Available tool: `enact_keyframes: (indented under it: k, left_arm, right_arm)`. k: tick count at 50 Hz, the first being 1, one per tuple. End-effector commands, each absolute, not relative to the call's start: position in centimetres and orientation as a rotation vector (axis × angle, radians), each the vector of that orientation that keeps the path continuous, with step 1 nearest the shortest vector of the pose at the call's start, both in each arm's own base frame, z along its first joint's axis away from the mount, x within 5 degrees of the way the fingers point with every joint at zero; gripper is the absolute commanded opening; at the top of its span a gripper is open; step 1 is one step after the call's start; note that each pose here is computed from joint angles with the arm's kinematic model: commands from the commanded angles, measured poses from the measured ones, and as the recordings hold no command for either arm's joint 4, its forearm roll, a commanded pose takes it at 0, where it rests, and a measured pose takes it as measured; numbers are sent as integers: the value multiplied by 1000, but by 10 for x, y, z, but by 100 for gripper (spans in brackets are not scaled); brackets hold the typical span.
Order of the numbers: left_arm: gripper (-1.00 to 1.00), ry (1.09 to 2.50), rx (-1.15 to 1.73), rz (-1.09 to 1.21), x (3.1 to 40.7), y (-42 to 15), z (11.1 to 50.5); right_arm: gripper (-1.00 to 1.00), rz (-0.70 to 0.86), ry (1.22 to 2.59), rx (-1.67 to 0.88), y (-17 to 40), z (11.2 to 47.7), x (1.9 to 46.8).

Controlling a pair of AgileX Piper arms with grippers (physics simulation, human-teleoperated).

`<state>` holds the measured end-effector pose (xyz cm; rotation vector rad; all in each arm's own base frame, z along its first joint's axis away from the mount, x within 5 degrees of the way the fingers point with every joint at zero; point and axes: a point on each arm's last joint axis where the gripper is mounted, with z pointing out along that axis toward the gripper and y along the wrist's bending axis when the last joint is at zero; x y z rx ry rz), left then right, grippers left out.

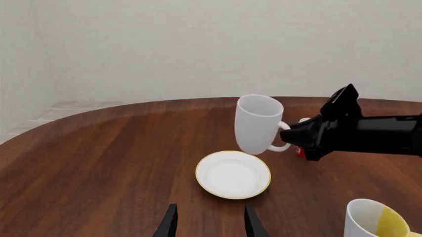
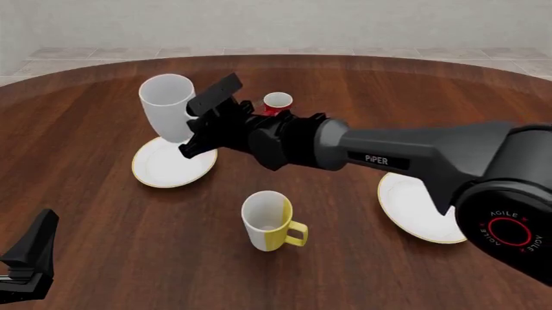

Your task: Put the white mug on the left plate.

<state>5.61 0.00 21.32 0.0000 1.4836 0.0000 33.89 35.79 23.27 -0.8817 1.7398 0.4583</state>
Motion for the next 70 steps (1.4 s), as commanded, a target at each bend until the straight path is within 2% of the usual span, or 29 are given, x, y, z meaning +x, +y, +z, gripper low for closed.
enact_keyframes:
  k: [1,70]
  left_arm:
    - [100,1484,0,0,56,0,213]
    - [100,1484,0,0,56,0,213]
  right_arm:
    - [-100,459,1744,-871,358,231,343]
    - [-100,456,1796,-882,371,196,355]
